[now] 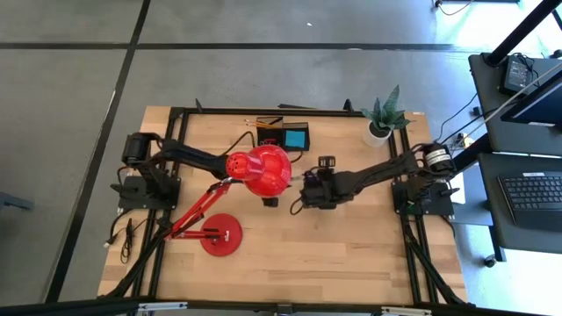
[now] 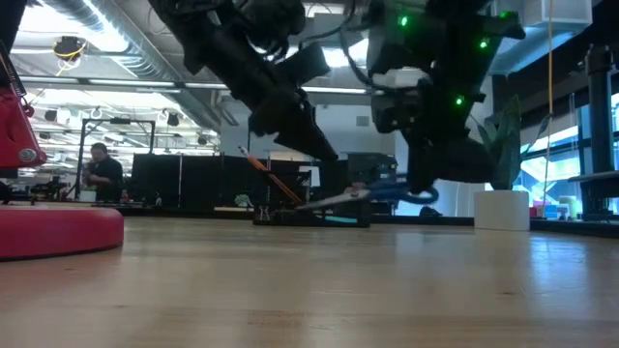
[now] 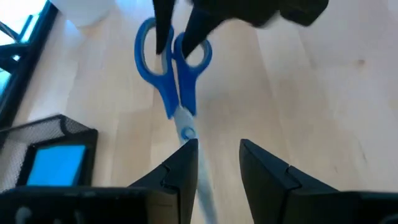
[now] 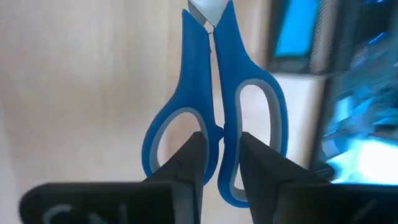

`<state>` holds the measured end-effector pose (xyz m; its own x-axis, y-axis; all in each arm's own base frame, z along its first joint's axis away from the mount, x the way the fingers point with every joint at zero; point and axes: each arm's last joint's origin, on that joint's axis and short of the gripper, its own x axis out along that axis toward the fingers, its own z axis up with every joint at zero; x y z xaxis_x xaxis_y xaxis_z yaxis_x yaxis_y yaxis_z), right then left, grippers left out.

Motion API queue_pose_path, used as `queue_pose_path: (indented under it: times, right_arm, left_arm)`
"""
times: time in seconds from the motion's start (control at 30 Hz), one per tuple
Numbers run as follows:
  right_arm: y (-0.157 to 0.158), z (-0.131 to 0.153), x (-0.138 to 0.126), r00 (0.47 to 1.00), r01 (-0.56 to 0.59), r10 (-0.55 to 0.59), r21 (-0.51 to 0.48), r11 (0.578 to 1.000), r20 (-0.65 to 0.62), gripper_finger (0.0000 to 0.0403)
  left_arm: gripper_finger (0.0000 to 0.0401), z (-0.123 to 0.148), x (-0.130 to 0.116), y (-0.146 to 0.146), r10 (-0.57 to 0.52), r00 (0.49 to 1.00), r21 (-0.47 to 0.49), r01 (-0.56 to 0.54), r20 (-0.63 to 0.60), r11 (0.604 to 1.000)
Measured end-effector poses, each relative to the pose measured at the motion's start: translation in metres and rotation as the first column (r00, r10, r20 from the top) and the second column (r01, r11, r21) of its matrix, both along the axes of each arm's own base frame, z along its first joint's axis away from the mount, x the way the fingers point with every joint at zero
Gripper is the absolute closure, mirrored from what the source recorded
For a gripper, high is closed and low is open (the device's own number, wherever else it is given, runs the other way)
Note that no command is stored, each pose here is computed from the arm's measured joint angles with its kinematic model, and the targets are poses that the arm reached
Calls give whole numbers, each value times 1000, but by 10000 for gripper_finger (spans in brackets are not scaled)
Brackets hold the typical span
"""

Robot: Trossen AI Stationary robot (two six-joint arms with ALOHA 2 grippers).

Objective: Pick and place office supplies into organizer
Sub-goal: Put the scissors into the desk organizer

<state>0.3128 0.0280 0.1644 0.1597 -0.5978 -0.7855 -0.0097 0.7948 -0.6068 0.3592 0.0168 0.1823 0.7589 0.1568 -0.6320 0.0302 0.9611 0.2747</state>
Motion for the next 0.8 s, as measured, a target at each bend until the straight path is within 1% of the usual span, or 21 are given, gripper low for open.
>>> queue_pose_path:
  times: [0.07, 0.13, 0.27, 0.33, 0.37, 0.43, 0.57, 0.7, 0.8]
  right_arm:
    - [5, 4, 2, 997, -73, 71, -74, 995, -25, 322]
    - [10, 6, 2, 989, -142, 134, -141, 980, -65, 322]
    - [22, 10, 1, 963, -259, 225, -274, 926, -148, 322]
    - [28, 12, 0, 954, -293, 249, -331, 897, -169, 322]
    - [31, 12, 0, 950, -307, 260, -348, 886, -174, 322]
    - [37, 13, 0, 944, -325, 279, -365, 872, -174, 322]
    - [43, 13, -1, 924, -378, 319, -369, 849, -212, 322]
    - [46, 14, -1, 917, -394, 333, -370, 841, -221, 322]
    - [46, 14, -1, 917, -393, 333, -371, 841, -218, 322]
  left_arm:
    - [289, 4, -1, 0, 5, 1000, -5, -5, 12, 1000]
    - [289, 4, -1, 2, 9, 1000, -7, -9, 18, 1000]
    - [289, 3, 1, 4, 3, 1000, -20, -3, 26, 1000]
    - [289, 1, 1, 4, 2, 998, -28, 0, 58, 1000]
    - [289, 2, 2, 4, 0, 996, -28, 2, 95, 1000]
    - [289, 5, 4, 4, 0, 989, -26, 4, 151, 1000]
    - [290, 8, 5, 5, 16, 981, -50, -6, 195, 999]
    - [290, 8, 5, 13, 77, 977, -116, -55, 199, 992]
    - [290, 8, 4, 19, 86, 976, -184, -48, 201, 982]
